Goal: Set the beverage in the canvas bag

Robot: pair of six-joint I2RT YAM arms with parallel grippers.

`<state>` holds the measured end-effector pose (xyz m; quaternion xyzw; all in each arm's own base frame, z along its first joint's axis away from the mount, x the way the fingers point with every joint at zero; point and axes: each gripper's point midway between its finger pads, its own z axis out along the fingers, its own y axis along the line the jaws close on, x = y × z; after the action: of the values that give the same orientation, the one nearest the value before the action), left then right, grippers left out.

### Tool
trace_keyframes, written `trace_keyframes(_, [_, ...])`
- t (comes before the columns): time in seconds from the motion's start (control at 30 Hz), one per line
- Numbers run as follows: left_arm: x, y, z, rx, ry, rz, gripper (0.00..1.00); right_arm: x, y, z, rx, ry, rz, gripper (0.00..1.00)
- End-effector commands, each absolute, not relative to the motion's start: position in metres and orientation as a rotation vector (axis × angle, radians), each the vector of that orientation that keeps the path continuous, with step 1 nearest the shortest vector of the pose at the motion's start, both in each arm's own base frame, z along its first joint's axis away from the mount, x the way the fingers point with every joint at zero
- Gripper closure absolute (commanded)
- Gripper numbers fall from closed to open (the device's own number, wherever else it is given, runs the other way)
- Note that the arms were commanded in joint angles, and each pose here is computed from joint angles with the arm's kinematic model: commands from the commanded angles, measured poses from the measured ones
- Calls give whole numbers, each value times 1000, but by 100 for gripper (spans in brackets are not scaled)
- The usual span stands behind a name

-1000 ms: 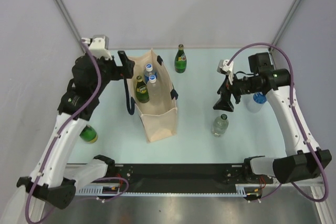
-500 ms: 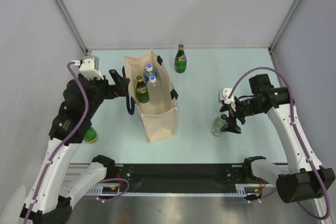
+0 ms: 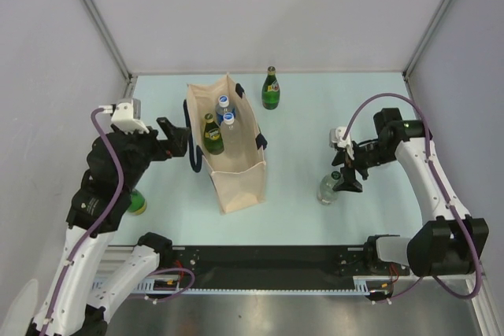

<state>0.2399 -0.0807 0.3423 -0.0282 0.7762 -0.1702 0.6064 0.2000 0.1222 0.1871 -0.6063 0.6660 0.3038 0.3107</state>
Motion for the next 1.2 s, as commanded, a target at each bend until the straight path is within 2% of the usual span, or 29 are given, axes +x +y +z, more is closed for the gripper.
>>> trace_keyframes(0.0, [238, -78, 340, -94, 1791, -395, 0, 202, 123, 178, -1612, 1754, 834, 16])
trace_keyframes(0.3, [240, -78, 338, -98, 1800, -390, 0, 207, 120, 157, -1609, 1815, 853, 24])
trace_keyframes(0.67, [245, -79, 335, -98, 1808, -384, 0, 210, 118, 151, -1606, 1830, 851, 40])
trace_keyframes(0.87, [247, -80, 335, -94, 1812, -382, 0, 211, 117, 150, -1615, 1816, 815, 64])
trace_keyframes(1.03, [248, -80, 336, -95, 1807, -380, 0, 216, 119, 161, -1602, 1779, 761, 93])
trace_keyframes(1.1, [248, -80, 338, -98, 1803, -380, 0, 219, 123, 175, -1587, 1751, 734, 100])
trace_keyframes(1.17, [249, -80, 338, -98, 1803, -380, 0, 220, 129, 188, -1557, 1746, 739, 100])
